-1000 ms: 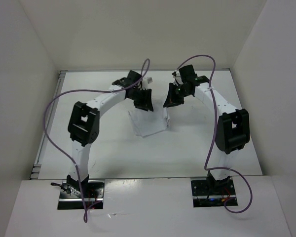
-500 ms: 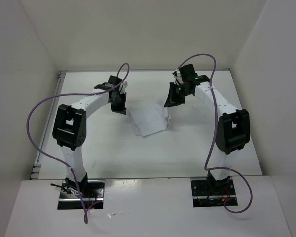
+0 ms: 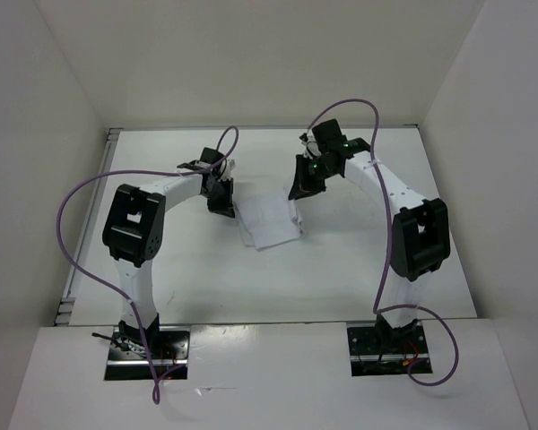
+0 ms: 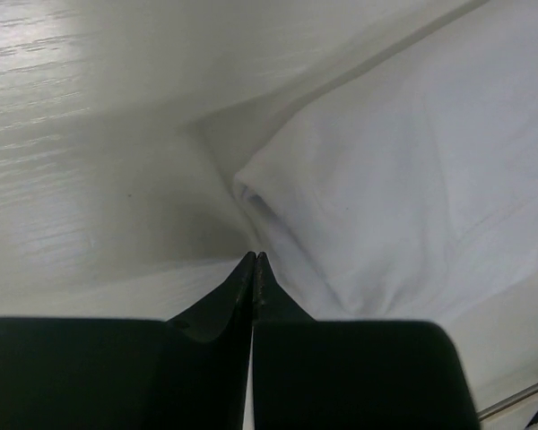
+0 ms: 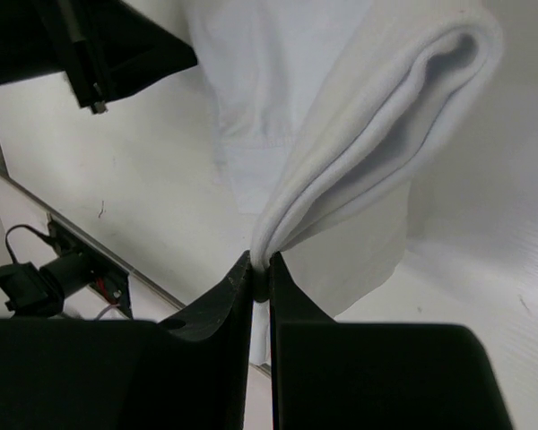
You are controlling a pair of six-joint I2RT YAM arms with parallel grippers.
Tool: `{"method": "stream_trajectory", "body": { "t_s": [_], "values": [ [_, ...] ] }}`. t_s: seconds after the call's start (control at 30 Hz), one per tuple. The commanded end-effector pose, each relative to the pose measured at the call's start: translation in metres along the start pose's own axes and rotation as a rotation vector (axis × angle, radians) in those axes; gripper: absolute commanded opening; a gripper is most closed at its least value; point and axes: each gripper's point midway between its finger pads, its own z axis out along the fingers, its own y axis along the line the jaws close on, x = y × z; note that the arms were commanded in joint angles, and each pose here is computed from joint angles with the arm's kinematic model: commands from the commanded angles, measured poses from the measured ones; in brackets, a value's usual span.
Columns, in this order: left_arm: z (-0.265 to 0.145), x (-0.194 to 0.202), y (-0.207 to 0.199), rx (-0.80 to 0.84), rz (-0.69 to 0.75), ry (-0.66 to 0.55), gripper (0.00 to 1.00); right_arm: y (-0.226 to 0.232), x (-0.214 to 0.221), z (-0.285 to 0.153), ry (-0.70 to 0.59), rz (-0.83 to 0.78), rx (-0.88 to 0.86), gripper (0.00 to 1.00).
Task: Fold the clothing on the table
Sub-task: Fold the skirt
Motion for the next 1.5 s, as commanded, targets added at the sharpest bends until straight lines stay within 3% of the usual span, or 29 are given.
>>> {"method": "stream_trajectory", "body": {
  "t_s": [0.0,0.57,1.13,1.2,1.27,1.33,1.47],
  "values": [
    [0.01,0.001,-0.011,0.076,-0.018,0.007,0.0,0.037,-0.006,-0.003,-0.021,-0.081,-0.071,0.0],
    [0.01,0.001,-0.026,0.119,-0.005,0.01,0.0,0.091,0.029,0.067,0.112,-0.171,-0.16,0.0],
    [0.001,0.006,-0.032,0.126,0.006,0.003,0.0,0.082,0.041,0.128,0.201,-0.144,-0.13,0.0],
    [-0.003,0.006,-0.033,0.126,0.006,0.002,0.0,0.082,0.036,0.136,0.197,-0.146,-0.132,0.03],
    [-0.008,0.002,-0.035,0.129,0.009,-0.004,0.0,0.084,0.034,0.14,0.202,-0.145,-0.144,0.24],
    [-0.019,-0.006,-0.036,0.133,0.017,-0.031,0.0,0.098,0.035,0.137,0.226,-0.147,-0.215,0.37],
    [-0.059,-0.031,-0.035,0.128,0.024,-0.114,0.0,0.128,0.024,0.103,0.183,-0.184,-0.312,0.46]
  ]
}}
